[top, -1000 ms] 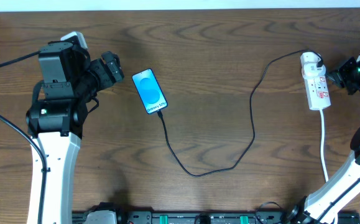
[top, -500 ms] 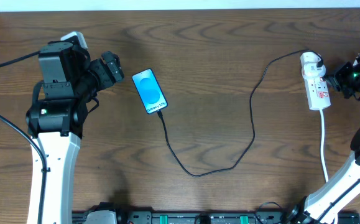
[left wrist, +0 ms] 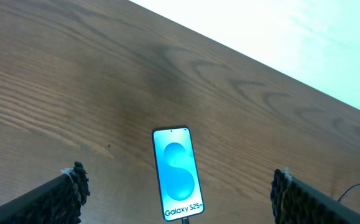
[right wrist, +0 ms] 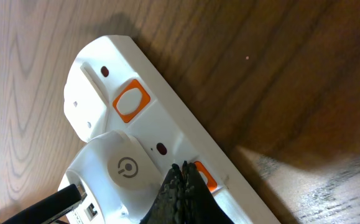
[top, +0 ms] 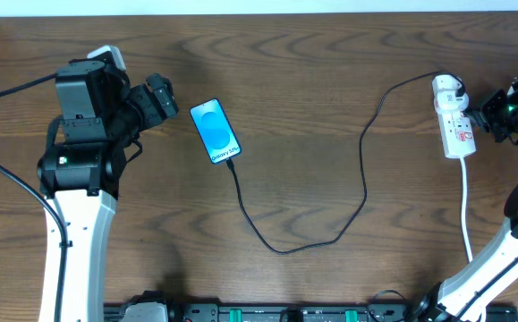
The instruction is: Plug charger to phone and switch on socket
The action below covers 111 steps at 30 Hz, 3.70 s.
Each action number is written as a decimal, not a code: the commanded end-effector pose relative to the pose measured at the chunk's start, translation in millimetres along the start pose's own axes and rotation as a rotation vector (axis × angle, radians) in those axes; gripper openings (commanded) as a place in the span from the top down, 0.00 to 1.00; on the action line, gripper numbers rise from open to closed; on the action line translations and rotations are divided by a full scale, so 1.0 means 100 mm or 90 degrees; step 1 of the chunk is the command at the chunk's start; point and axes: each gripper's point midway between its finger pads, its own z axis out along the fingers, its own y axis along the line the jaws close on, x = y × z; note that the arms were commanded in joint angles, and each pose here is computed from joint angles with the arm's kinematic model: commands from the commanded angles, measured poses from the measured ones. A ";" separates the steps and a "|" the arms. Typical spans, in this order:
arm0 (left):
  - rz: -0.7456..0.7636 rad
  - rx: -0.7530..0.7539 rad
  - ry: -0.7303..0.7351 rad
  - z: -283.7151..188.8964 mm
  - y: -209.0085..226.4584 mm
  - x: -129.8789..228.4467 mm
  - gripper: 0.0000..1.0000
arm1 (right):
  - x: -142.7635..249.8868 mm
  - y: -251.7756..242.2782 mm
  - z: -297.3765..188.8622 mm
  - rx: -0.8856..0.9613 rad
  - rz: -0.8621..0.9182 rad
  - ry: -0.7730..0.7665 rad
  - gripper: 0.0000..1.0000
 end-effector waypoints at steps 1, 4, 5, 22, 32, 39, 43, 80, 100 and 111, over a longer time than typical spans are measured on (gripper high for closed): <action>0.004 -0.007 -0.007 -0.01 0.02 -0.04 0.05 | 0.48 -0.05 0.27 0.021 0.002 0.085 0.99; 0.004 -0.007 -0.007 -0.01 0.02 -0.04 0.05 | 0.55 -0.08 0.31 0.032 0.003 0.092 0.99; 0.004 -0.007 -0.007 -0.01 0.02 -0.04 0.05 | 0.58 -0.10 0.33 0.033 0.003 0.094 0.99; 0.004 -0.007 -0.007 -0.01 0.02 -0.04 0.05 | 0.03 -0.05 -0.28 0.049 -0.008 -0.032 0.99; 0.004 -0.007 -0.007 -0.01 0.02 -0.04 0.05 | -0.04 0.70 -1.76 -0.001 -0.139 -0.189 0.97; 0.004 -0.007 -0.007 -0.01 0.02 -0.04 0.05 | 1.04 1.70 -2.07 -0.067 -0.418 -0.126 0.91; 0.004 -0.007 -0.007 -0.01 0.02 -0.04 0.05 | 1.77 2.06 -1.96 -0.045 -0.571 -0.067 0.76; 0.004 -0.007 -0.007 -0.01 0.02 -0.04 0.05 | 1.99 2.70 -2.00 -0.014 -0.789 -0.333 0.01; 0.004 -0.007 -0.007 -0.01 0.02 -0.04 0.04 | 2.24 1.22 -2.22 -0.085 -0.709 -0.638 0.01; 0.004 -0.007 -0.007 -0.01 0.02 -0.04 0.05 | 2.42 0.80 -1.90 -0.106 -0.701 -0.664 0.01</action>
